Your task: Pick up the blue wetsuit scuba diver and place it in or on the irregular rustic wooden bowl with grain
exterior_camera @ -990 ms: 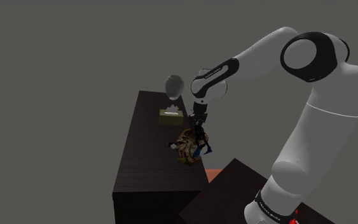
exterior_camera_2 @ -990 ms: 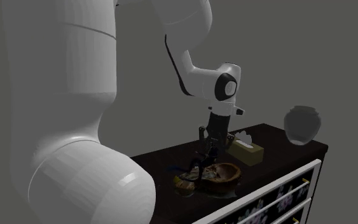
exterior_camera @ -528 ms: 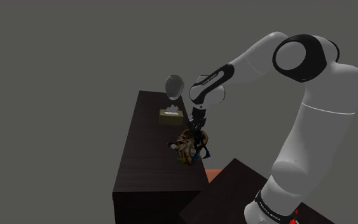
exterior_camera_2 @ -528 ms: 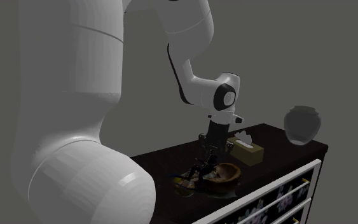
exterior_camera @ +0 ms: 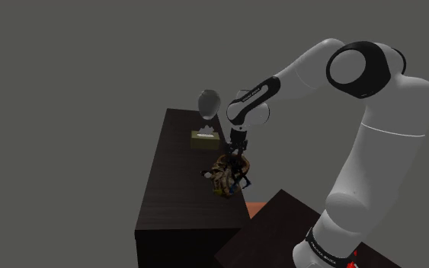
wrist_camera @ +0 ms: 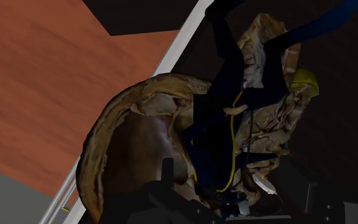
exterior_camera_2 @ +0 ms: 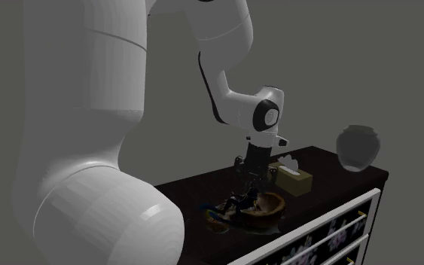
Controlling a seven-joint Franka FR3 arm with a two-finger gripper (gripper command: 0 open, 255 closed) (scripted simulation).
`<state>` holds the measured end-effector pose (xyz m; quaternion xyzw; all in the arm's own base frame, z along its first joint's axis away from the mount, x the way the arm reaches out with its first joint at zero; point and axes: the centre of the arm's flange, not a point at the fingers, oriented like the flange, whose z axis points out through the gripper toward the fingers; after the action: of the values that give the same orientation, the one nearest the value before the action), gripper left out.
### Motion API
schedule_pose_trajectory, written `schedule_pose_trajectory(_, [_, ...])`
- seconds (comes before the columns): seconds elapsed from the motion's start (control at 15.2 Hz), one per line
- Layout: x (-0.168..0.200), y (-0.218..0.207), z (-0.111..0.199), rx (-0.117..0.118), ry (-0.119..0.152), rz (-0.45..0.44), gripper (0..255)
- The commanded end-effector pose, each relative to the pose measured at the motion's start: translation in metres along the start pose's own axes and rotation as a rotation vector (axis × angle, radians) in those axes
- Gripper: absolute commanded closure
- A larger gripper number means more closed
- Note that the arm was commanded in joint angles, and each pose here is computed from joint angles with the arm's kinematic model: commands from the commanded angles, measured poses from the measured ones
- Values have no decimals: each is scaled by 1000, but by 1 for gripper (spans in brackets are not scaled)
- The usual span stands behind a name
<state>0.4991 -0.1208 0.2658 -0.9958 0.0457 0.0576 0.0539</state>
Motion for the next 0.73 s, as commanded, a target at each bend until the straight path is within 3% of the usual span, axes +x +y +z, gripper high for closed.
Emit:
schedule_pose_trajectory(0.0, [0, 0, 0, 0, 0, 0, 0])
schedule_pose_trajectory(0.2, [0, 0, 0, 0, 0, 0, 0])
schedule_pose_trajectory(0.46, [0, 0, -50, 0, 0, 0, 0])
schedule_pose_trajectory(0.66, [0, 0, -50, 0, 0, 0, 0])
